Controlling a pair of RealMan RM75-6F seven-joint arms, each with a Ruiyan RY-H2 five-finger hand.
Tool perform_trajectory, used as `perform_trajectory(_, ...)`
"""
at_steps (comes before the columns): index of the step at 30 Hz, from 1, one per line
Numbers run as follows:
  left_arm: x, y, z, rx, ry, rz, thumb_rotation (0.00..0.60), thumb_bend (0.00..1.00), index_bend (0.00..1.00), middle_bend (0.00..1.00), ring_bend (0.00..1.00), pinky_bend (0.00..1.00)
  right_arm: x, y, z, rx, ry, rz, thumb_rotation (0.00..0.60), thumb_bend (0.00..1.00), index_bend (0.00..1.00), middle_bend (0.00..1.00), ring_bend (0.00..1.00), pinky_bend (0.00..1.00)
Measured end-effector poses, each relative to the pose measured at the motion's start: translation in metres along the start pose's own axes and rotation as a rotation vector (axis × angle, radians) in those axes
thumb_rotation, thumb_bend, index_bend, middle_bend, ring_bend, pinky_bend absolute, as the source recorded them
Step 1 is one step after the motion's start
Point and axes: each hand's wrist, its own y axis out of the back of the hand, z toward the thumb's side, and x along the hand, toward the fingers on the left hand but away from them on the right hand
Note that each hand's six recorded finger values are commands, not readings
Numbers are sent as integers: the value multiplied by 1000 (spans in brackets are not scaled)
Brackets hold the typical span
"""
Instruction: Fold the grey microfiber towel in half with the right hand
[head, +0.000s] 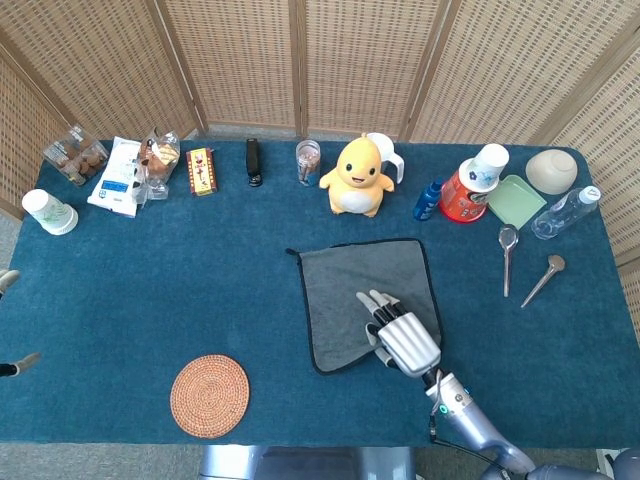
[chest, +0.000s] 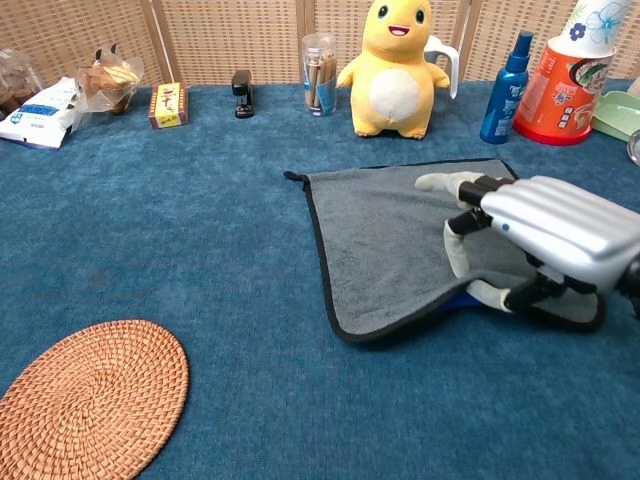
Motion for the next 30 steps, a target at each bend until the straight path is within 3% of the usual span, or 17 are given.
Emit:
perform_trajectory(9, 0, 0, -1, -6, 4, -7, 600, 102, 0, 0, 0, 0, -35, 9, -12, -46, -101, 12, 600, 478, 668, 81, 3, 224)
perform_trajectory(17, 1, -1, -1, -7, 3, -14, 600, 102, 0, 0, 0, 0, -65, 19, -19, -105, -202, -32, 600, 484, 674, 82, 2, 224)
perform_trajectory(30, 2, -4, 0, -1, 1, -28, 600, 103, 0, 0, 0, 0, -101, 26, -17, -110, -329, -103, 600, 488, 678, 81, 0, 224)
